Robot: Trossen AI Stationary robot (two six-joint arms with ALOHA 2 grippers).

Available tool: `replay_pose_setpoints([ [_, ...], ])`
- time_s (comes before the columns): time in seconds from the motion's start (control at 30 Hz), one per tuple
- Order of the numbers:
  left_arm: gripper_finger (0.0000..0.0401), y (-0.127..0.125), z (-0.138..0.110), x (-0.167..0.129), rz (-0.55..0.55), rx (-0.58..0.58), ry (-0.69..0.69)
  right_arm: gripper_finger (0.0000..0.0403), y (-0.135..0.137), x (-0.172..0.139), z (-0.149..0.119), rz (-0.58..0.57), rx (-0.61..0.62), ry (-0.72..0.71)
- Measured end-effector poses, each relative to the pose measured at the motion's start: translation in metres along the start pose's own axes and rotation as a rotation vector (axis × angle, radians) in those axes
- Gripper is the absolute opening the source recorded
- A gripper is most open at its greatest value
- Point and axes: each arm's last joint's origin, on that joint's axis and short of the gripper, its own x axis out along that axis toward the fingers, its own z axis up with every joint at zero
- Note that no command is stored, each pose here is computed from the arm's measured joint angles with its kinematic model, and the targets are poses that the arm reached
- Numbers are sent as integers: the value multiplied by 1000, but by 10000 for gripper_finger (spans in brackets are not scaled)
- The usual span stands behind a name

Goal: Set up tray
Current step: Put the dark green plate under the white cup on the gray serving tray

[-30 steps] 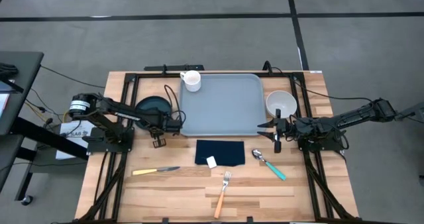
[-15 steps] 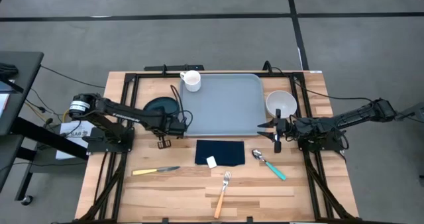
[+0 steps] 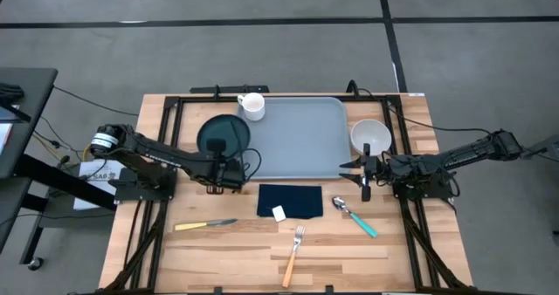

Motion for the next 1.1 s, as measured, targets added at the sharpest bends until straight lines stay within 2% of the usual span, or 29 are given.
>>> replay_pose_setpoints([
  [0.17, 5, -1, 9, -1, 18, 100, -84, 122, 0, 0, 0, 0, 0, 0],
  [0.4, 5, -2, 33, -5, 49, 269, -300, 122, 0, 0, 0, 0, 0, 0],
  [0.6, 5, 4, 50, -9, 91, 280, -454, 122, 0, 0, 0, 0, 0, 0],
  [0.7, 5, 8, 55, -8, 60, 267, -499, 122, 0, 0, 0, 0, 0, 0],
  [0.83, 5, 14, 57, -3, -8, 259, -517, 122, 0, 0, 0, 0, 0, 0],
  [0.97, 5, 16, 58, 10, 7, 283, -457, 122, 0, 0, 0, 0, 0, 1],
  [1.1, 5, 13, 62, 26, 20, 358, -398, 122, 0, 0, 0, 0, 0, 0],
])
